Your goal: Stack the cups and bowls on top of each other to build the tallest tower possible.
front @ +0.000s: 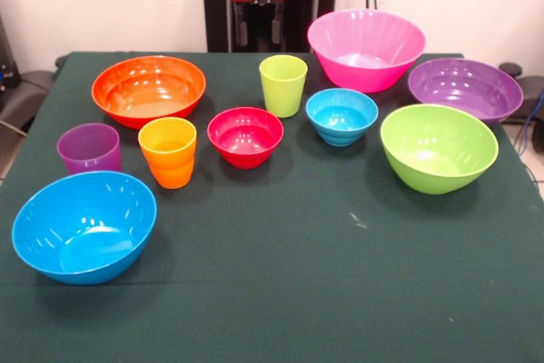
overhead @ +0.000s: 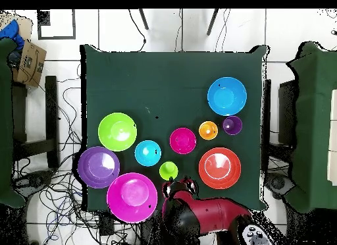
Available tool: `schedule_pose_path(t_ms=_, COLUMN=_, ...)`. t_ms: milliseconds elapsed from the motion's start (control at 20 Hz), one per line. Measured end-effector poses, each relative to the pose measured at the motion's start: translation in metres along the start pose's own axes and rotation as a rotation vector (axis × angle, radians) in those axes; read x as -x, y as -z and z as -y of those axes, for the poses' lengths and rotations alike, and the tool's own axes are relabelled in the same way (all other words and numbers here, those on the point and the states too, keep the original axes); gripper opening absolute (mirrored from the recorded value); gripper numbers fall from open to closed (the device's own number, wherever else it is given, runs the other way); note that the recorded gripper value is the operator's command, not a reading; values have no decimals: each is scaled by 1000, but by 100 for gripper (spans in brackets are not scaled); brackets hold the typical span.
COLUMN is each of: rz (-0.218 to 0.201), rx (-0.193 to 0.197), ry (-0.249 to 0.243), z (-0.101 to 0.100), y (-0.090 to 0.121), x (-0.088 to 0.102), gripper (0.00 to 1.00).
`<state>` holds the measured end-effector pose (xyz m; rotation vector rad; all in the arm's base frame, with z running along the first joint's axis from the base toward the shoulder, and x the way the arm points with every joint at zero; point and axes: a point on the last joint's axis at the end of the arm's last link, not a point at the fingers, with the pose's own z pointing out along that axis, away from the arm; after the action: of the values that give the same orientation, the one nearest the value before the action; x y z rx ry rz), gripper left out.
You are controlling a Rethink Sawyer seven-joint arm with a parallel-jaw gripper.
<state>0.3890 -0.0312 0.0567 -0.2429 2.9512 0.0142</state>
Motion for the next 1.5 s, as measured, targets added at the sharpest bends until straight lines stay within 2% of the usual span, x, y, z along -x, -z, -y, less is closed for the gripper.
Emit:
schedule_pose_path(t_ms=700, rz=-35, rx=23, ry=20, z=-10, y=-25, x=-3, gripper=100)
schedule_pose_path(t_ms=1500, rz=-31, rx=53, ry=12, z=-17, y=-51, x=-9, gripper=100)
